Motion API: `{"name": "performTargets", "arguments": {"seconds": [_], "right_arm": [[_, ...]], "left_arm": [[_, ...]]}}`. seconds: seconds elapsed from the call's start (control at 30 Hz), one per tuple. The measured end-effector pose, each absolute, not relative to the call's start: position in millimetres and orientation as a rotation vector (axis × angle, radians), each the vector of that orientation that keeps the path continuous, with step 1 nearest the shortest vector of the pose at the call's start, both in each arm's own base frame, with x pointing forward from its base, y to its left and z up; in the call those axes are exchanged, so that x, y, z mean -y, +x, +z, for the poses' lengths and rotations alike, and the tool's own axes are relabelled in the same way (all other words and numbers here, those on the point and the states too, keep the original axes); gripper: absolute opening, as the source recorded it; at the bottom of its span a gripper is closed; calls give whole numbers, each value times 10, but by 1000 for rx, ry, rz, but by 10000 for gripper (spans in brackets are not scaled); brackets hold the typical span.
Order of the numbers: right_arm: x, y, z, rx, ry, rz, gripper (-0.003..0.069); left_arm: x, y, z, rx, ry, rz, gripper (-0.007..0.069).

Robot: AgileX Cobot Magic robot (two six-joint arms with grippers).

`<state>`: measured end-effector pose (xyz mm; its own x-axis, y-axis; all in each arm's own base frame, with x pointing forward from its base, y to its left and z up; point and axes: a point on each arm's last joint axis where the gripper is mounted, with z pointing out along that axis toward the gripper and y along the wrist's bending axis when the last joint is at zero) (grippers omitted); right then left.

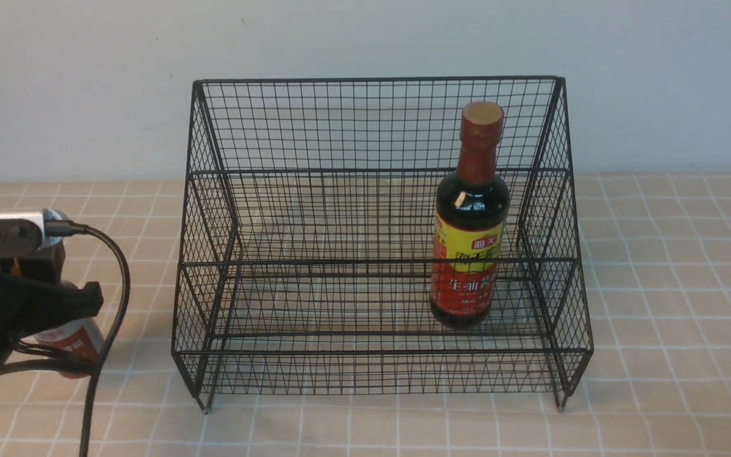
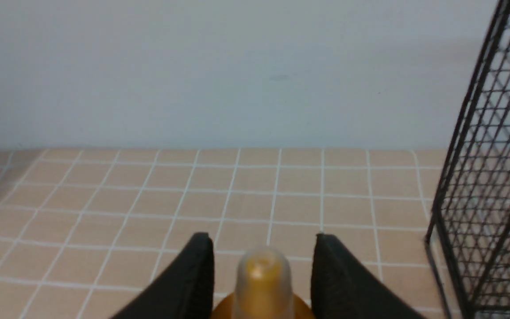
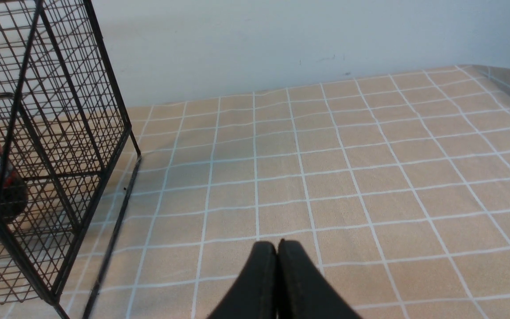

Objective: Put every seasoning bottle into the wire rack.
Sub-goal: Use the left arm to put the condiment bottle back on the shelf

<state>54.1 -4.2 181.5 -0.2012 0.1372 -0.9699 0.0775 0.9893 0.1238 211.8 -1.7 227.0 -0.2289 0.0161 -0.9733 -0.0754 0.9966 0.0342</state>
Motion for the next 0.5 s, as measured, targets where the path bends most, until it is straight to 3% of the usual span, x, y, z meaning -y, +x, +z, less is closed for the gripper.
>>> {"name": "performTargets", "arguments": {"seconds": [0.2,0.33,0.5], "right_arm": [[42,541,1815,-1775,159,54,-13],[42,541,1815,-1775,159,54,-13],[42,541,1815,-1775,159,54,-13]], "left_arm": [[86,1821,3054,-1683,42,6,257],[99,1619,3339,-1613,49,-33,257],[115,1466,3408,-1626,-13,-137,257]]}}
